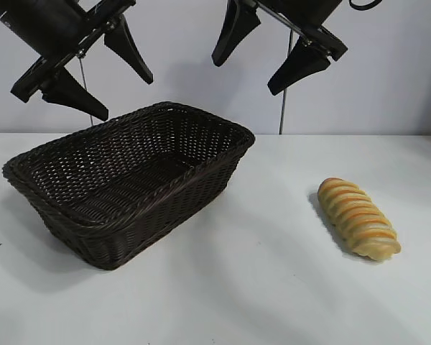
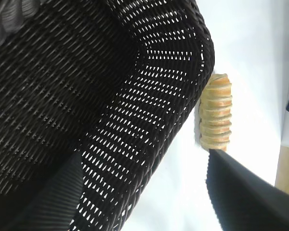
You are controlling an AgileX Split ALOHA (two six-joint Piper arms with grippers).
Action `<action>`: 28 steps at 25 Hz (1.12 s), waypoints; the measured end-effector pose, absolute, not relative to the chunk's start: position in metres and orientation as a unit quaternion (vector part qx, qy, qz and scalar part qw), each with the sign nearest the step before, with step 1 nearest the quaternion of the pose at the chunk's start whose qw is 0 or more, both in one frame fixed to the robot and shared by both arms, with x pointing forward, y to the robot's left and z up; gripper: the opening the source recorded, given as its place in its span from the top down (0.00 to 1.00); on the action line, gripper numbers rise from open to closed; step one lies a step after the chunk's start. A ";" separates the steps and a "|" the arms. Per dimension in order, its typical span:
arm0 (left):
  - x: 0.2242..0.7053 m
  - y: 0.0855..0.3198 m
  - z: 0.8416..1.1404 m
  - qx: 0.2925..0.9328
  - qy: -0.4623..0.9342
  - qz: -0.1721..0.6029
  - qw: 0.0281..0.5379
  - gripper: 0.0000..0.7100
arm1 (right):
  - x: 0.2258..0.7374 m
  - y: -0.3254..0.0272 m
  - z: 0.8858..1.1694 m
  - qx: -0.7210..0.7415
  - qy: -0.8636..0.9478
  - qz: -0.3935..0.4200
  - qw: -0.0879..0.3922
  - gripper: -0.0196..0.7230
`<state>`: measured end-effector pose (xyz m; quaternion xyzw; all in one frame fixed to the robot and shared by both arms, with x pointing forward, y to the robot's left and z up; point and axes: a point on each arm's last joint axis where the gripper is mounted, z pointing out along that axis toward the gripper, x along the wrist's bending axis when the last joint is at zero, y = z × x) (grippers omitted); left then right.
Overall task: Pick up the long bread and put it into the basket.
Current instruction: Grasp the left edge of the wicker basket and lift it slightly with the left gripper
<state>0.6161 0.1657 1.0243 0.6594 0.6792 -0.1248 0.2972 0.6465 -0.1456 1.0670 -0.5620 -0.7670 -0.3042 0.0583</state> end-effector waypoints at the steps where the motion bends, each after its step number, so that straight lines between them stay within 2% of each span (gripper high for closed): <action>1: 0.615 0.167 1.025 0.667 0.676 -0.120 0.289 0.26 | 0.647 -0.146 1.067 -0.562 -0.767 -0.304 0.058 0.11; 12: 0.592 0.181 1.050 0.685 0.684 -0.096 0.231 0.26 | 0.647 -0.146 1.067 -0.562 -0.768 -0.302 0.056 0.11; 18: 0.580 0.187 1.064 0.679 0.696 -0.083 0.220 0.26 | 0.647 -0.146 1.067 -0.562 -0.769 -0.301 0.055 0.11; 28: 0.554 0.195 1.050 0.649 0.732 -0.095 0.187 0.26 | 0.646 -0.146 1.066 -0.561 -0.770 -0.299 0.058 0.11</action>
